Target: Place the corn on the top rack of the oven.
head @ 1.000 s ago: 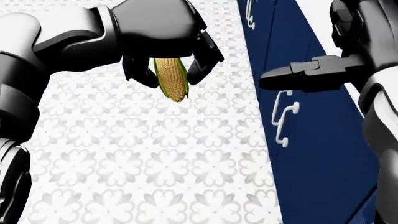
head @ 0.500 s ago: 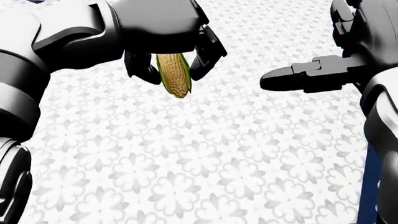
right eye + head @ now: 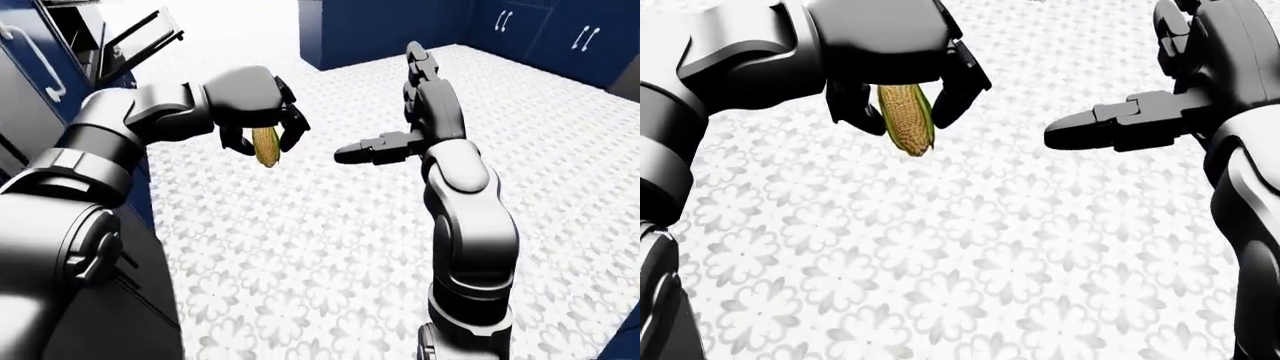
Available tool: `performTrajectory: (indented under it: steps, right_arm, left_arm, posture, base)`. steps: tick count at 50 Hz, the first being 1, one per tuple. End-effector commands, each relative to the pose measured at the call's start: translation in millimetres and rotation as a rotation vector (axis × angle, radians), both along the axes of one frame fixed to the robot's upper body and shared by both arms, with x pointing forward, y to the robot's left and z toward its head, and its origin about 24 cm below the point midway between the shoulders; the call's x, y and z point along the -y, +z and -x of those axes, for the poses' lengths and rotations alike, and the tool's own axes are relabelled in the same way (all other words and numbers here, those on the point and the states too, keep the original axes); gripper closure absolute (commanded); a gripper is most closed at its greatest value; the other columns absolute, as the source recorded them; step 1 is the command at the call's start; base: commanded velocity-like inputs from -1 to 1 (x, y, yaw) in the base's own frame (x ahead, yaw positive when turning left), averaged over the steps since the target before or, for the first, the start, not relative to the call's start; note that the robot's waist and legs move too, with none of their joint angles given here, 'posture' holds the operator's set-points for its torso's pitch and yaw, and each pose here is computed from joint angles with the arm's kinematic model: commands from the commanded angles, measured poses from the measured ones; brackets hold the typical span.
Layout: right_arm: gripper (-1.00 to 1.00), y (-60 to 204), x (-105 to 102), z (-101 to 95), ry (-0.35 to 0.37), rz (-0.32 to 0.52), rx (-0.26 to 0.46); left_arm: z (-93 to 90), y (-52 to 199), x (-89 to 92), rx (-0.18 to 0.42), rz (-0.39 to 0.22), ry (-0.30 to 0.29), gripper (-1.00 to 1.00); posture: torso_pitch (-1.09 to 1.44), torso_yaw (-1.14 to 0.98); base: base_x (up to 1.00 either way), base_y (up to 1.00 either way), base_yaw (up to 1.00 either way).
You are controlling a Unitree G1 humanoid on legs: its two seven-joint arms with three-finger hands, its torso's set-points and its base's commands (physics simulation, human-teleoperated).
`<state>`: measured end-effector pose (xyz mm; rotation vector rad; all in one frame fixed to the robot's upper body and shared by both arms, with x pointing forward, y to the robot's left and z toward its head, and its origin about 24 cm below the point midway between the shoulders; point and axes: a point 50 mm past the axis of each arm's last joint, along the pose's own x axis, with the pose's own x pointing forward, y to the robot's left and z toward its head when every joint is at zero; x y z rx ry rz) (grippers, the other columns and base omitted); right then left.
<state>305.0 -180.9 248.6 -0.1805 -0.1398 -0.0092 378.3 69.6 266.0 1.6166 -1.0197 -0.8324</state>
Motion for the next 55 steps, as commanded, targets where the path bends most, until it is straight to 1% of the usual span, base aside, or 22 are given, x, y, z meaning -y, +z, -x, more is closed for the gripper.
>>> performTrajectory:
  steps: [1,19,25,39,55]
  right_arm:
    - [-1.0,15.3,1.8,4.6,-0.014,0.011,0.084]
    - [-1.0,16.1,1.9,3.4,-0.021,0.015,0.082]
    - [-1.0,16.2,3.8,3.5,-0.036,0.005,0.08]
    - [-1.0,15.2,2.3,3.4,-0.028,0.001,0.078]
    - [-1.0,16.6,1.4,5.4,-0.011,-0.009,0.095]
  left_arm:
    - [4.0,28.2,4.9,0.089,0.07,-0.027,0.78]
    - [3.7,29.4,4.8,0.09,0.074,-0.022,0.8]
    - [4.0,31.1,5.1,0.093,0.076,-0.024,0.8]
    - [4.0,32.4,4.9,0.092,0.073,-0.02,0.8]
    - [3.9,32.9,4.9,0.09,0.078,-0.018,0.81]
  posture:
    - [0.0,0.0]
    - [0.0,0.0]
    - [0.0,0.0]
    - [0.0,0.0]
    - [0.0,0.0]
  base:
    - [0.0,0.0,1.0]
    - [0.0,0.0,0.93]
    - [0.0,0.03,0.0]
    - [0.0,0.0,0.0]
    - [0.0,0.0,0.0]
